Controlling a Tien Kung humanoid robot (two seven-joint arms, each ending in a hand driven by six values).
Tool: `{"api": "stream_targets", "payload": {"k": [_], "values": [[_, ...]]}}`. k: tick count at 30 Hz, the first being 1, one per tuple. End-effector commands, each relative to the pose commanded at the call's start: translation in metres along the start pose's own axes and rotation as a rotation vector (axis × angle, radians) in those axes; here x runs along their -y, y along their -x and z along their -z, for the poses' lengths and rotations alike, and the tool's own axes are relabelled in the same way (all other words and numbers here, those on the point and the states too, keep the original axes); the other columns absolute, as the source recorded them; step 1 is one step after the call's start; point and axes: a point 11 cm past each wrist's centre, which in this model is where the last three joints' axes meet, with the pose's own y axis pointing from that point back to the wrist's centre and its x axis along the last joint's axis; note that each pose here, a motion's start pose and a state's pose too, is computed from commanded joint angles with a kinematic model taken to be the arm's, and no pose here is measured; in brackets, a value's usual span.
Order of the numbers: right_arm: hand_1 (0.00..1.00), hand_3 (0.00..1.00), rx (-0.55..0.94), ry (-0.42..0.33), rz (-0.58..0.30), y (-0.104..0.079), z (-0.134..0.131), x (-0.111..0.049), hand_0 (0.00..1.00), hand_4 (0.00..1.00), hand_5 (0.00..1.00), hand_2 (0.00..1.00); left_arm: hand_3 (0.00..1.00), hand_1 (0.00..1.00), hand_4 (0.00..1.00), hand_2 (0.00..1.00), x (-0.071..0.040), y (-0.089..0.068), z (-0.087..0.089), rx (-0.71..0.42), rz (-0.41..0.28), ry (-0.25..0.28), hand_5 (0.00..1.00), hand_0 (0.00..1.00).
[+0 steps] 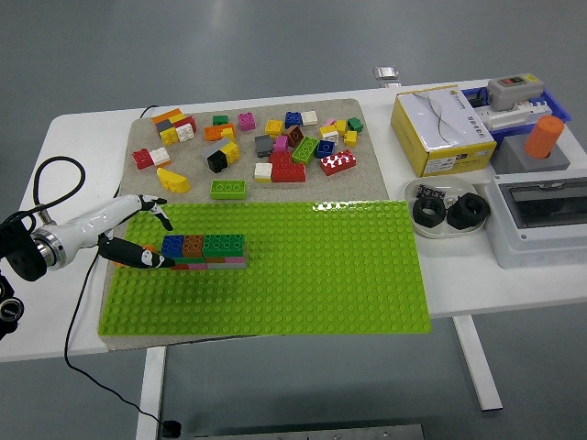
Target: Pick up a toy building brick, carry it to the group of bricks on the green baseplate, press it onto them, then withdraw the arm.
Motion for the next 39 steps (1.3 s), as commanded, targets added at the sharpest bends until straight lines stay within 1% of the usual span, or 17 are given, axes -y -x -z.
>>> {"api": "stream_targets", "payload": {"k": [3,4,7,9,10,15,18,21,22,27,28,29,33,34,37,39], "values": [[0.693,0.919,-0.003,0.001,-0.001,0.000,0.000,0.000,0.692,0.718,0.998,0.757,0.600,0.970,0.972,0.942,-0.006,-0.010,0.006,-0.010,-0.039,-0.002,0.271,0.974],[0.695,0.916,-0.003,0.001,-0.001,0.000,0.000,0.000,0.692,0.718,0.998,0.756,0.658,0.972,0.894,0.954,-0.008,-0.014,0.011,-0.013,-0.056,-0.007,0.039,0.973],[0.695,0.916,-0.003,0.001,-0.002,0.000,0.000,0.000,0.692,0.718,0.998,0.756,0.658,0.972,0.894,0.954,-0.013,-0.021,0.030,0.000,-0.084,-0.045,0.039,0.973],[0.695,0.916,-0.003,0.002,-0.001,0.000,0.000,0.000,0.692,0.718,0.998,0.756,0.658,0.972,0.894,0.954,-0.015,-0.021,0.041,0.017,-0.083,-0.071,0.039,0.973],[0.695,0.916,-0.003,0.002,-0.001,0.000,0.000,0.000,0.692,0.719,0.998,0.757,0.777,0.979,0.899,0.969,-0.014,-0.020,0.046,0.032,-0.078,-0.082,0.002,0.975],[0.695,0.916,-0.008,0.009,0.001,0.002,0.000,0.000,0.692,0.719,0.998,0.757,0.777,0.979,0.899,0.969,-0.005,-0.011,0.064,0.093,-0.050,-0.131,0.002,0.975],[0.695,0.917,-0.016,0.017,0.004,0.004,-0.001,0.001,0.695,0.718,0.998,0.757,0.783,0.983,0.890,0.979,-0.002,-0.005,0.068,0.117,-0.044,-0.145,0.002,0.984],[0.695,0.917,-0.018,0.022,0.005,0.005,-0.002,0.001,0.695,0.718,0.998,0.757,0.783,0.983,0.890,0.979,-0.001,-0.003,0.068,0.124,-0.053,-0.142,0.002,0.984],[0.695,0.919,-0.019,0.024,0.006,0.005,-0.002,0.001,0.696,0.716,0.998,0.763,0.768,0.981,0.865,0.968,-0.001,-0.003,0.066,0.121,-0.059,-0.138,0.002,0.993],[0.695,0.919,-0.022,0.028,0.006,0.006,-0.003,0.002,0.696,0.716,0.998,0.763,0.768,0.981,0.865,0.968,-0.002,0.000,0.060,0.102,-0.078,-0.125,0.002,0.993],[0.695,0.923,-0.023,0.029,0.006,0.006,-0.004,0.002,0.696,0.717,0.998,0.765,0.636,0.967,0.741,0.943,-0.002,0.001,0.059,0.093,-0.081,-0.123,0.002,0.992],[0.695,0.923,-0.025,0.030,0.005,0.006,-0.004,0.002,0.696,0.717,0.998,0.765,0.636,0.967,0.741,0.943,-0.003,0.002,0.058,0.080,-0.088,-0.120,0.002,0.992],[0.695,0.923,-0.030,0.037,0.004,0.006,-0.007,0.002,0.696,0.717,0.998,0.765,0.636,0.967,0.741,0.943,-0.001,0.009,0.049,-0.020,-0.125,-0.091,0.002,0.992],[0.695,0.922,-0.032,0.039,0.003,0.006,-0.008,0.002,0.696,0.719,0.998,0.766,0.594,0.846,0.693,0.815,-0.001,0.011,0.046,-0.058,-0.138,-0.078,0.002,0.920],[0.695,0.922,-0.036,0.046,0.003,0.006,-0.011,0.003,0.696,0.719,0.998,0.766,0.594,0.846,0.693,0.815,-0.002,0.011,0.036,-0.155,-0.194,-0.036,0.002,0.920],[0.695,0.922,-0.040,0.052,0.003,0.007,-0.014,0.004,0.696,0.719,0.998,0.766,0.594,0.846,0.693,0.815,-0.004,0.008,0.028,-0.232,-0.256,0.006,0.002,0.920]]}}
